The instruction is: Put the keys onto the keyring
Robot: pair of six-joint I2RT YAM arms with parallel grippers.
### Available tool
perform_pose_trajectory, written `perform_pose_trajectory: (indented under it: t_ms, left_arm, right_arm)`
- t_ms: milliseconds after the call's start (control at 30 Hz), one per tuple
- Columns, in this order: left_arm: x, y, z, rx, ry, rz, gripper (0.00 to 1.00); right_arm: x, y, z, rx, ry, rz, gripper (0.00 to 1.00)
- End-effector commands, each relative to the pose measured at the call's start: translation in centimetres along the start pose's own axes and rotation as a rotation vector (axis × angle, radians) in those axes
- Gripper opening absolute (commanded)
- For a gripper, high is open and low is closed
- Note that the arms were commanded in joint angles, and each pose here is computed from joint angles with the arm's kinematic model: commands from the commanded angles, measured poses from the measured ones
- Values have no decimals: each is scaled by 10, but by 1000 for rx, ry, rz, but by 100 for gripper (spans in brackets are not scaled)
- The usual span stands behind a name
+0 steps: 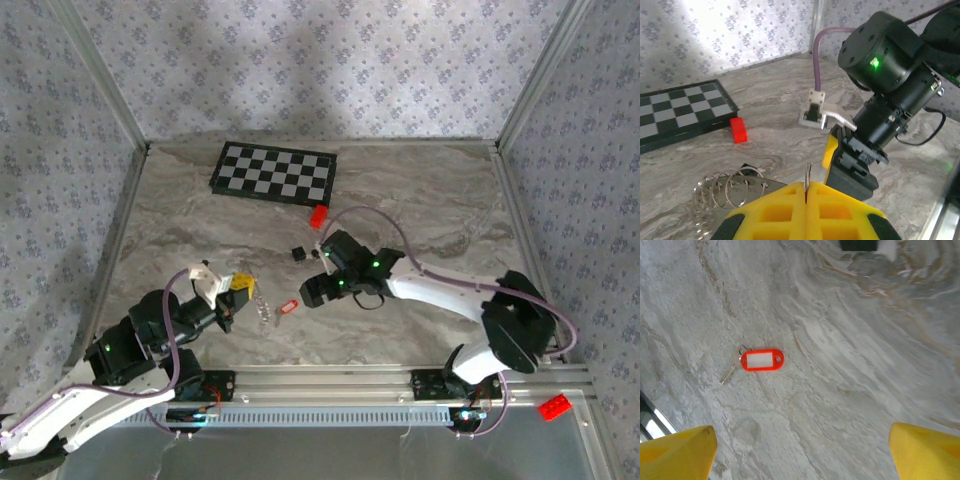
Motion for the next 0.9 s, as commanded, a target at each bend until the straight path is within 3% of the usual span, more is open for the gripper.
perform_pose_trajectory:
  t_ms: [0, 133, 333, 867]
  left_arm:
    - [14, 5, 12, -69, 35, 78, 0]
    - [18, 9, 10, -78, 27, 99, 0]
    - [32, 15, 7, -104, 49, 173, 0]
    - [39, 26, 7, -169, 74, 196, 0]
  right_arm:
    - [23, -11, 21, -29, -13, 38, 84]
    - [33, -32, 22, 7, -13, 39, 76]
    - [53, -51, 24, 43, 12, 29, 56]
    - [60, -88, 0, 144, 2, -10, 43]
Point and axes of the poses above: each hand's point on the last joint's axis, 136 mm out from that joint toward the fingers, its own y axis back along the fingers, its own x axis along the line the jaws close on, z = x × y, the point moved 1 cm from there along y, back along the fingers, and after that the axes turned 2 degrees about -y, right-handed, at the moved point
